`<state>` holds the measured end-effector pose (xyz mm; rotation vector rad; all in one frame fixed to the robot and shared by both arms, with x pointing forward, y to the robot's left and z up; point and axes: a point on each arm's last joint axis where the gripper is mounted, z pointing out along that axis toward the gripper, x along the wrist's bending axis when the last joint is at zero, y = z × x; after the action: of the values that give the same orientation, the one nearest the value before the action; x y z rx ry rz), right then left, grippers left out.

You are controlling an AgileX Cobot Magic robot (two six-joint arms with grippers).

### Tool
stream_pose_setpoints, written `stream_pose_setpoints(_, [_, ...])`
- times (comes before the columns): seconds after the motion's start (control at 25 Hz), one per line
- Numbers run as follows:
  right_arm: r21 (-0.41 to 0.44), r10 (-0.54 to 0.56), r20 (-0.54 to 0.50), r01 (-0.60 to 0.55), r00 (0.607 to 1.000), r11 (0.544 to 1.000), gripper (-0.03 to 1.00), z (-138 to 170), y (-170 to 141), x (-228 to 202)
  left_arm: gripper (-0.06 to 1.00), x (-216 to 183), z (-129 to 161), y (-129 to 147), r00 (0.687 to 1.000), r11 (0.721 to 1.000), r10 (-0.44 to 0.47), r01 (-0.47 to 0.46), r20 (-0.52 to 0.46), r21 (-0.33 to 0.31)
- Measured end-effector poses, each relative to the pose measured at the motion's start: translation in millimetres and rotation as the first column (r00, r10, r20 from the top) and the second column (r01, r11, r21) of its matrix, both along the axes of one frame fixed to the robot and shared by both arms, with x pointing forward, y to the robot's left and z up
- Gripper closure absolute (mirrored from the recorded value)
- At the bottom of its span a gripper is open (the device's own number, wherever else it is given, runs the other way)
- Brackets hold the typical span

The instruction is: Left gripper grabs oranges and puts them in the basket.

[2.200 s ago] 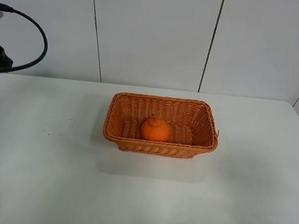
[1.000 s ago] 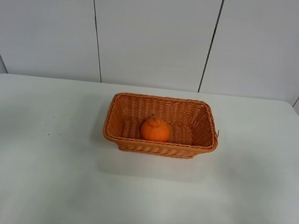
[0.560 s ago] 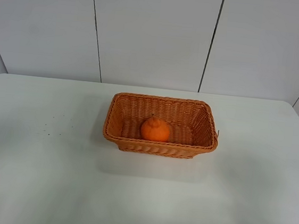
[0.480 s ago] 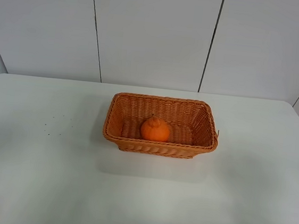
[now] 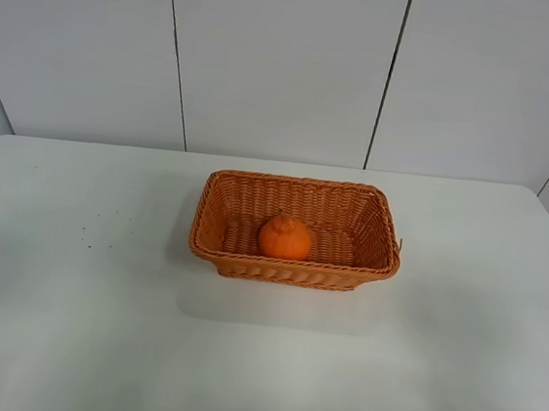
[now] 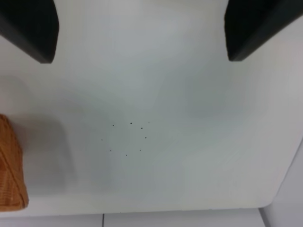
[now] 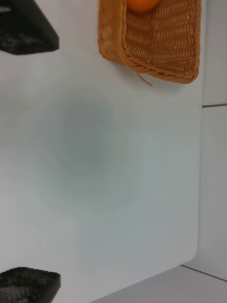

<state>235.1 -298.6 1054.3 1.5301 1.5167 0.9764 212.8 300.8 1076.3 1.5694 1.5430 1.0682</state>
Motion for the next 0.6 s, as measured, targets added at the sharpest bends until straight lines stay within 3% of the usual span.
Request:
stream_pose_setpoints(0.32, [0.0,0.0,0.0,0.0,1.0,1.0,0.27,0,0,0,0.12,16,-34,2,0.992,0.999,0.022,-0.027,-0.127,-0.041])
stream_pose_setpoints(0.6, [0.0,0.0,0.0,0.0,1.0,1.0,0.27,0,0,0,0.12,16,-34,3,0.991,0.999,0.034,-0.039,-0.129,-0.03])
